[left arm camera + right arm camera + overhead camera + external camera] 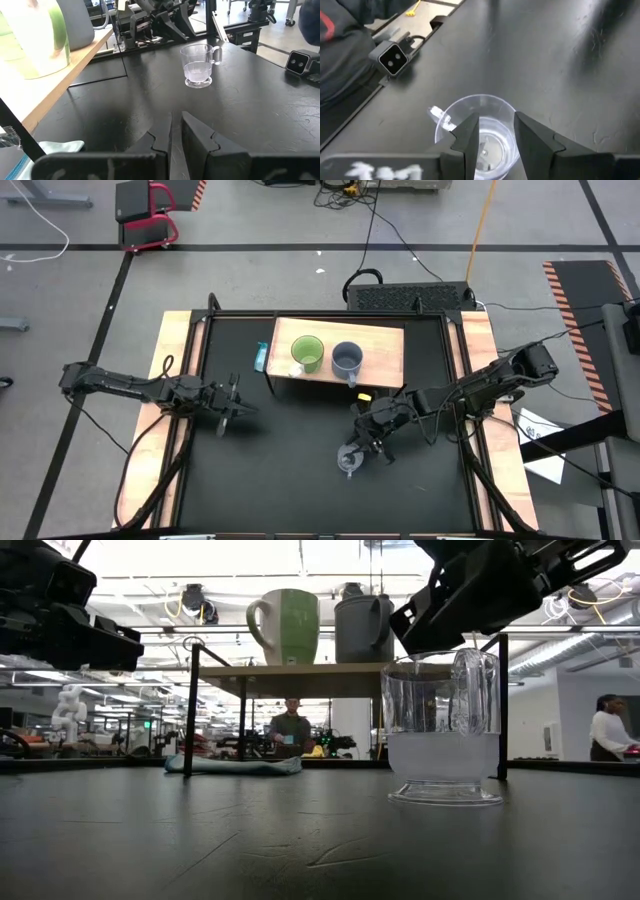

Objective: Stack small to large cups/mugs on shelf
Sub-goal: Put the transparent cup on the shelf

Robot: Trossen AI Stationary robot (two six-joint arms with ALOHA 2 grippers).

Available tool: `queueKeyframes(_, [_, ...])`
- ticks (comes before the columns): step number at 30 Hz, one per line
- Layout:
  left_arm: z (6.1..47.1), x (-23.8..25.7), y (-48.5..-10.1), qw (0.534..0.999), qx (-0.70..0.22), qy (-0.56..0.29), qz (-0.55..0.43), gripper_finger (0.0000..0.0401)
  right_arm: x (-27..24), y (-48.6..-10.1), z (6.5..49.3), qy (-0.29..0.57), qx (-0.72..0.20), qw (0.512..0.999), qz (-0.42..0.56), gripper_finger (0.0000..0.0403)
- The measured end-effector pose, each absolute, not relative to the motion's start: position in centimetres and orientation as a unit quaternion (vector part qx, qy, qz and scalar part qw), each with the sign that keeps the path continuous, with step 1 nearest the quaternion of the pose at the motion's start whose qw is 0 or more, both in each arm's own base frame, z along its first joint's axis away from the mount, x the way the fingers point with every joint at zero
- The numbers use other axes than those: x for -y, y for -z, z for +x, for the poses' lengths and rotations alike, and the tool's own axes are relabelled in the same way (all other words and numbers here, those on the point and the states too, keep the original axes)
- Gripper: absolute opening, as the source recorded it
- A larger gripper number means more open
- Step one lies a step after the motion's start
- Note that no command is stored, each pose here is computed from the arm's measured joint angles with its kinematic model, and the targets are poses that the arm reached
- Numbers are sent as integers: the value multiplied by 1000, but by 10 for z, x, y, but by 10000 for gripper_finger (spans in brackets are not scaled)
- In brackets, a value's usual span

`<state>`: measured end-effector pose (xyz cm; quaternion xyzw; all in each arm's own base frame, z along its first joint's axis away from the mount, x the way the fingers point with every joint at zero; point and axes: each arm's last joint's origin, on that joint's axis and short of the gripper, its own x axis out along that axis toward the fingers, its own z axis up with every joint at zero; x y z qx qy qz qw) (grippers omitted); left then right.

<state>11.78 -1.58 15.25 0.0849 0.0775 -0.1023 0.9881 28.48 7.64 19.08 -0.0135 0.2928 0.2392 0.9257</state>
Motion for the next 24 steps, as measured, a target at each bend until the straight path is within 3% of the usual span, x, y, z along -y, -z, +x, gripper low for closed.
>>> queueKeyframes(24, [118, 16, -153, 988, -78, 102, 85, 42, -75, -192, 283, -216, -365, 906, -3, 116])
